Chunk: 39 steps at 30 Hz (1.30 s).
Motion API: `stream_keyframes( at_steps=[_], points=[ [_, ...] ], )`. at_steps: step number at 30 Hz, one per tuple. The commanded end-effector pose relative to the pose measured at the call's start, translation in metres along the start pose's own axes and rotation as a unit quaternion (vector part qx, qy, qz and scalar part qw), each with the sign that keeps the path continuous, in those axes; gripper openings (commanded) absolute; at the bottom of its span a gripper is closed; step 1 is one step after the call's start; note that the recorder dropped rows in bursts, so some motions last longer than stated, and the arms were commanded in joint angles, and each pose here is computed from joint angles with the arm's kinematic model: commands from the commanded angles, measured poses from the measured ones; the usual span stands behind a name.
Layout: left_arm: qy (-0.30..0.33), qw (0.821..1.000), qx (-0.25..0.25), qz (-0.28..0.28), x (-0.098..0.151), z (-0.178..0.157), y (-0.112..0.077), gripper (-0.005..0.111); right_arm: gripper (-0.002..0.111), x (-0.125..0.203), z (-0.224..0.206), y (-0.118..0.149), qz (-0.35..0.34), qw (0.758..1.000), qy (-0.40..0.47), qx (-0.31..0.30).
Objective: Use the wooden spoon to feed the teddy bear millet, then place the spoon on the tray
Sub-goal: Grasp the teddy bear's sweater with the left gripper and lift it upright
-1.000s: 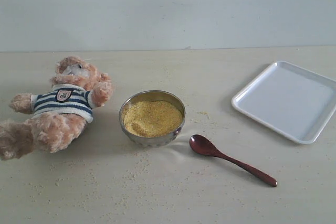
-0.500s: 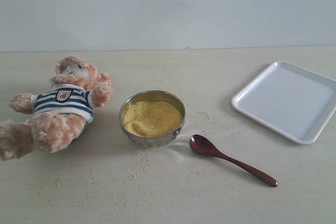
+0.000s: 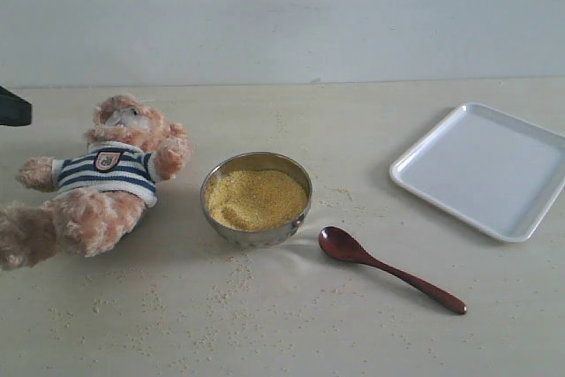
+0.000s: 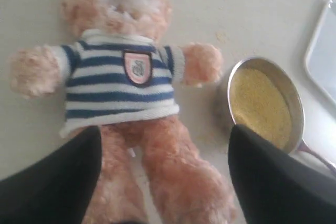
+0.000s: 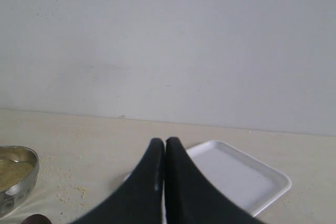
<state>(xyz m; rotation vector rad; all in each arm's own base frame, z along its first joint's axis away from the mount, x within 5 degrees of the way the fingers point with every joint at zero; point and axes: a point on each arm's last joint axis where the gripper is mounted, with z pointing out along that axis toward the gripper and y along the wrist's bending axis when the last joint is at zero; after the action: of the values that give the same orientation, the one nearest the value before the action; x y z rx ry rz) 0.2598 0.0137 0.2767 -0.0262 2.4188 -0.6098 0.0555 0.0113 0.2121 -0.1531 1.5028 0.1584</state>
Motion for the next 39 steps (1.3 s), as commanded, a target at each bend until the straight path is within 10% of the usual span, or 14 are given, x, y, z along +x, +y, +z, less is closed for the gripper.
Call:
stream_keyframes(
  at_steps=[1, 9, 17, 39],
  points=[
    [-0.009, 1.0, 0.01, -0.018, 0.005, 0.006, 0.011, 0.065, 0.0, 0.001, 0.0, 0.0, -0.002, 1.0, 0.002, 0.0],
    [-0.015, 0.997, -0.071, -0.013, 0.028, 0.023, 0.036, 0.065, 0.0, 0.001, 0.0, 0.0, -0.002, 1.0, 0.002, 0.0],
    [-0.004, 0.999, -0.033, -0.029, 0.029, 0.043, 0.042, 0.09, 0.0, 0.001, 0.0, 0.0, -0.002, 1.0, 0.002, 0.0],
    [-0.005, 0.998, 0.021, -0.054, 0.031, 0.118, 0.083, 0.089, 0.0, 0.001, 0.0, 0.0, -0.002, 1.0, 0.002, 0.0]
  ],
)
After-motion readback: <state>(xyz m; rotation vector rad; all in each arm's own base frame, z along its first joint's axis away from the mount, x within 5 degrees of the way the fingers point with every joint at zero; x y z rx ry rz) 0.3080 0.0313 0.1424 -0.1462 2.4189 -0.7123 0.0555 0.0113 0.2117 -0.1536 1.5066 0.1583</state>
